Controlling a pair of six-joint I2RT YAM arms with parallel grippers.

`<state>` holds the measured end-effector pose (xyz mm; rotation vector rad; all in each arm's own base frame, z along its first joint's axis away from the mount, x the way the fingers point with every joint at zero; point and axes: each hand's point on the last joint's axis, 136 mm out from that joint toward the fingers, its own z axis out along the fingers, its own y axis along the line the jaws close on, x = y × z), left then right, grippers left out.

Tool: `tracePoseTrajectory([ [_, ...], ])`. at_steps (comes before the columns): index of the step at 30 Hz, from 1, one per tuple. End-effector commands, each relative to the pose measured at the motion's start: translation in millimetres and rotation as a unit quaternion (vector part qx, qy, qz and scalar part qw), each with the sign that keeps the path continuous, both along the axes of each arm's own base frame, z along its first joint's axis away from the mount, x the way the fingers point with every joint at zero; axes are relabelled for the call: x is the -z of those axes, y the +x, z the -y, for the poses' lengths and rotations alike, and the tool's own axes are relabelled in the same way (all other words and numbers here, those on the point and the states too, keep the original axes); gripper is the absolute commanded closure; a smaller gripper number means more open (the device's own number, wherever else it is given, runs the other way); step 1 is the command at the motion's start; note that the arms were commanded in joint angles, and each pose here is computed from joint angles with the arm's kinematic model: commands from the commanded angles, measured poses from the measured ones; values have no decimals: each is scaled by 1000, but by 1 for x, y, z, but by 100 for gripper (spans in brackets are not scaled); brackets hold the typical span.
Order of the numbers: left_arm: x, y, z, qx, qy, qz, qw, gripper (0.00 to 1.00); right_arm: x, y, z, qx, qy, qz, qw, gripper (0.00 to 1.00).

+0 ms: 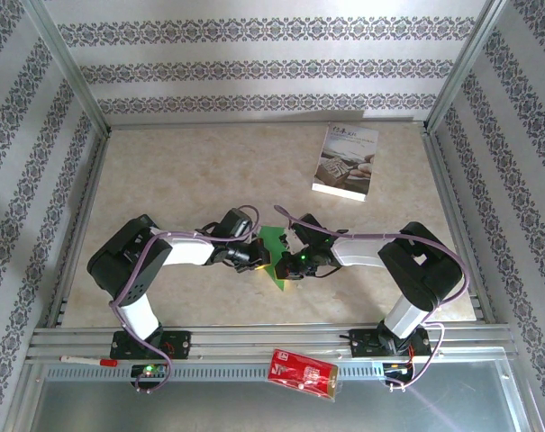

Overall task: Fold a paper plane with a square sheet of paper (pick it up from the middle)
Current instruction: Third fold the triangle at the center of the table.

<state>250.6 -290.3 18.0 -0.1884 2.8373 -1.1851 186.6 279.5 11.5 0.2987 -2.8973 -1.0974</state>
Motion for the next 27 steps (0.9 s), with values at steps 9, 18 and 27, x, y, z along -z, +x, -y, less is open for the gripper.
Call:
tracePoseTrajectory([
  [9,18,28,-45,-25,41,11,999,100,54,-44,76,3,-194,-81,978,100],
  [18,-37,48,-67,-52,-2,61,997,82,21,-27,48,-77,-135,-26,988,100],
  [27,-51,3,-60,-59,0,54,997,63,-54,22,18,-10,13,47,999,87],
])
